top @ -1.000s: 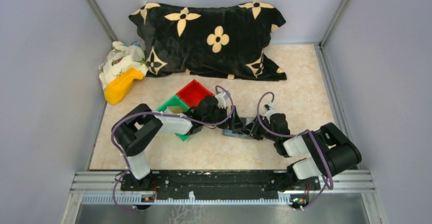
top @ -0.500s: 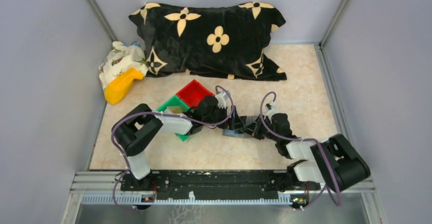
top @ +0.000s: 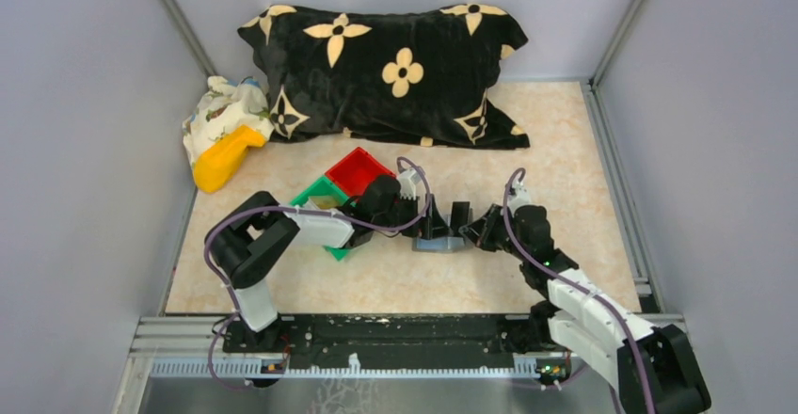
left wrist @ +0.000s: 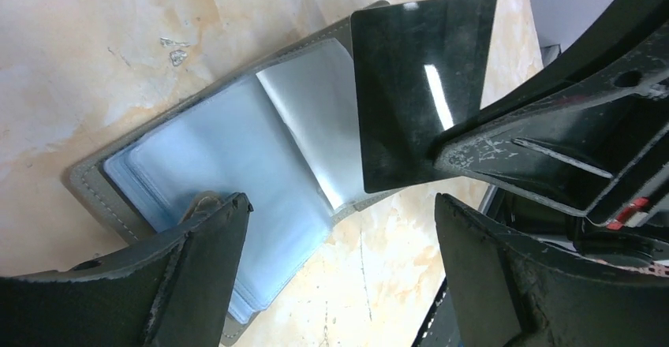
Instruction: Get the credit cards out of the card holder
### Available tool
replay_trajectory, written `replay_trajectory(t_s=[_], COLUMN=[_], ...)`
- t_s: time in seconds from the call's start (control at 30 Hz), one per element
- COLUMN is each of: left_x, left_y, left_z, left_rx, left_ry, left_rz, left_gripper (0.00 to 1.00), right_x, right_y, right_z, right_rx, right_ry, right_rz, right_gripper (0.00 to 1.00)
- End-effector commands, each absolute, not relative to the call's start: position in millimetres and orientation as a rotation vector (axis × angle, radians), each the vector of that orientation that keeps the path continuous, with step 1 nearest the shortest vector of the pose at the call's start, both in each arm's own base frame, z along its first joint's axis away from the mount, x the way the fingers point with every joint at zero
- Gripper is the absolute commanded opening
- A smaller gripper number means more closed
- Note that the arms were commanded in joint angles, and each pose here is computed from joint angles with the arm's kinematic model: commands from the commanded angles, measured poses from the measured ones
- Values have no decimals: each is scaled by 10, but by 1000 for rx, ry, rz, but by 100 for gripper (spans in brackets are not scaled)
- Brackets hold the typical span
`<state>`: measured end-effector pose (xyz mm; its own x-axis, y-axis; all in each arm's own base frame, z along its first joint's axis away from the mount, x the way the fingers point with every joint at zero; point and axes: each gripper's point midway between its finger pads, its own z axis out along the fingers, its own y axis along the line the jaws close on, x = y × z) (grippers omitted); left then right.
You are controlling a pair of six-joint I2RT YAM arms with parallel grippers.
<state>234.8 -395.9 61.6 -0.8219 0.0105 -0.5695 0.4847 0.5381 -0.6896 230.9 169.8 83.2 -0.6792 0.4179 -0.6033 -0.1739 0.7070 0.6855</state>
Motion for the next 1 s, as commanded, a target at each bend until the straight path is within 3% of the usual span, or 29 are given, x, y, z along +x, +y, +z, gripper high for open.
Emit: replay_trajectory(t_s=[0.0, 0.1, 0.17, 0.2, 0.37, 0.47, 0.73, 0.97], left_x=[2311, 2226, 2134, 2090, 2018, 1961, 2027, 2200], left_y=[-3960, -3943, -3919, -3924, -3942, -3921, -3746, -3613], left_z=[942, 1262, 1447, 1512, 1676, 1797, 1858, 1910], left_rx=[455, 484, 513, 549, 663, 757, 835, 830], left_ry=[2120, 1946, 1839, 1802, 1708, 1641, 1608, 1608], left_rz=[-1347, -1530, -1655, -1702, -1798, -1839, -1772, -1711], left_gripper=[92, 87, 69, 66, 69, 57, 64, 77], right_x=[2310, 2232, 2176, 2148, 1983, 1812, 1546, 1403], right_y=[1726, 1816, 1874, 1899, 1992, 2086, 2084, 2090], right_z=[1042, 1111, 1171, 1209, 1429, 1584, 1737, 1752], right_rx=[129, 75, 33, 12, -110, -210, -319, -381], right_ry=[2085, 2069, 2057, 2046, 1991, 1946, 1921, 1906], right_rz=[978, 1055, 1105, 1129, 1223, 1333, 1386, 1425], right_gripper=[0, 0, 0, 0, 0, 0, 0, 0])
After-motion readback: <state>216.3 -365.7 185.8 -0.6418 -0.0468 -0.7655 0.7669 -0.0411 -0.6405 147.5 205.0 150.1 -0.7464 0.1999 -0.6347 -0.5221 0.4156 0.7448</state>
